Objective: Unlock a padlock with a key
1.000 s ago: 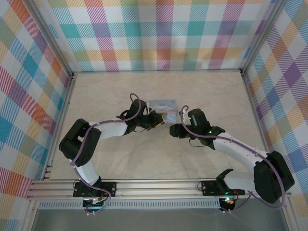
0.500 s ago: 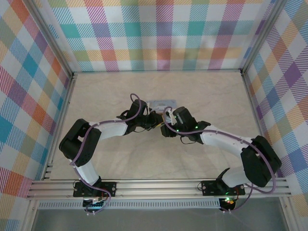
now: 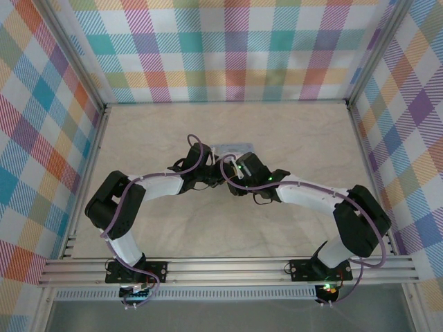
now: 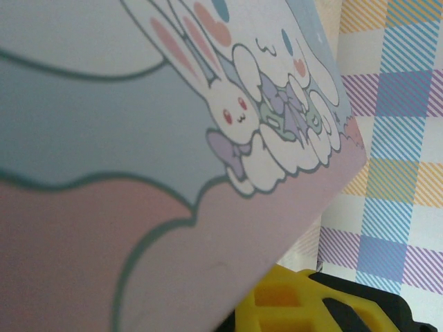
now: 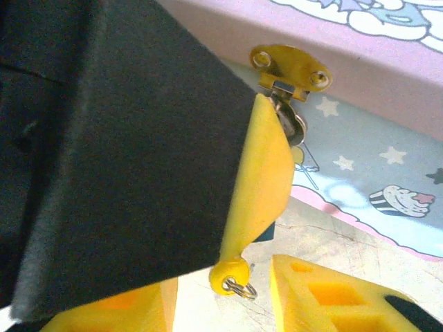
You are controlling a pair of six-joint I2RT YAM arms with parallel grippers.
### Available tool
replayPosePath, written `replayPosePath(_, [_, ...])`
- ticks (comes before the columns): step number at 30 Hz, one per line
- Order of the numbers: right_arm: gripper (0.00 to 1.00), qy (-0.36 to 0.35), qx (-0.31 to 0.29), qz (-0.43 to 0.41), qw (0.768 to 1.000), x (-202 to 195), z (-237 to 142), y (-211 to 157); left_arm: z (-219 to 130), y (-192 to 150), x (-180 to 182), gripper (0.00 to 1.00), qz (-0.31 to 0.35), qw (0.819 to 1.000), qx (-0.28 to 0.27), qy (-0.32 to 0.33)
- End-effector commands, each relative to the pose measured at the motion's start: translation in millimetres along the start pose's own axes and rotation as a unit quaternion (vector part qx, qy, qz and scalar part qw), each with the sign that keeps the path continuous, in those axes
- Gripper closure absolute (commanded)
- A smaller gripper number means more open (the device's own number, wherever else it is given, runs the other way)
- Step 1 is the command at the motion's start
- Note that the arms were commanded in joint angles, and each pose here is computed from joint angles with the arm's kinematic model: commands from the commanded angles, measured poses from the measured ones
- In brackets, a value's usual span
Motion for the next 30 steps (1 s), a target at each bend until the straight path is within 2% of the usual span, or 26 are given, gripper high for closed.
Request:
replayPosePath(1, [0.6, -0.011, -0.001, -0.015, 1.0, 2, 1, 6, -5, 6, -25, 0.98, 0.021, 0.999, -0.01, -0.033])
replayPosePath(10, [0.65, -0.018, 0.005, -0.021, 1.0, 1, 7, 7, -5, 6, -27, 0.98, 0.02, 0.999, -0.011, -0.039])
replayPosePath(12, [0.73, -0.016, 0.003, -0.021, 1.0, 1, 8, 8, -5, 7, -27, 0.98, 0.02, 0.999, -0.011, -0.039])
replayPosePath(14, [0.78, -0.015, -0.001, -0.019, 1.0, 2, 6, 9, -4, 7, -27, 0.97, 0.021, 0.999, -0.011, -0.039])
replayPosePath(16, [0.97, -0.008, -0.004, -0.024, 1.0, 3, 5, 9, -4, 6, -26, 0.97, 0.02, 0.999, -0.01, -0.037])
replayPosePath(17, [1.0, -0.005, -0.006, -0.025, 1.0, 4, 4, 9, -4, 6, -25, 0.98, 0.02, 0.999, -0.011, -0.036])
replayPosePath(23, [1.0, 0.004, -0.004, -0.03, 1.0, 4, 3, 3, -5, 5, -22, 0.96, 0.021, 0.999, -0.014, -0.031])
replayPosePath(26, [1.0, 0.011, -0.001, -0.031, 0.999, 6, 5, 0, -5, 4, -19, 0.89, 0.021, 0.999, -0.014, -0.023])
replayPosePath(30, [1.0, 0.026, 0.011, -0.032, 0.999, 8, 9, -5, -5, 2, -9, 0.66, 0.012, 1.0, -0.016, -0.002])
Point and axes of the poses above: each hand's point on the last joint's axis, 136 mm out from that joint toward the fingers, its own z axis out along the fingers, its own x axis along the line the jaws close on, y = z × x, the point moved 4 cm from there along -z, back along the fingers, and after that the axes turned 2 degrees about z, right-handed, at the moved point
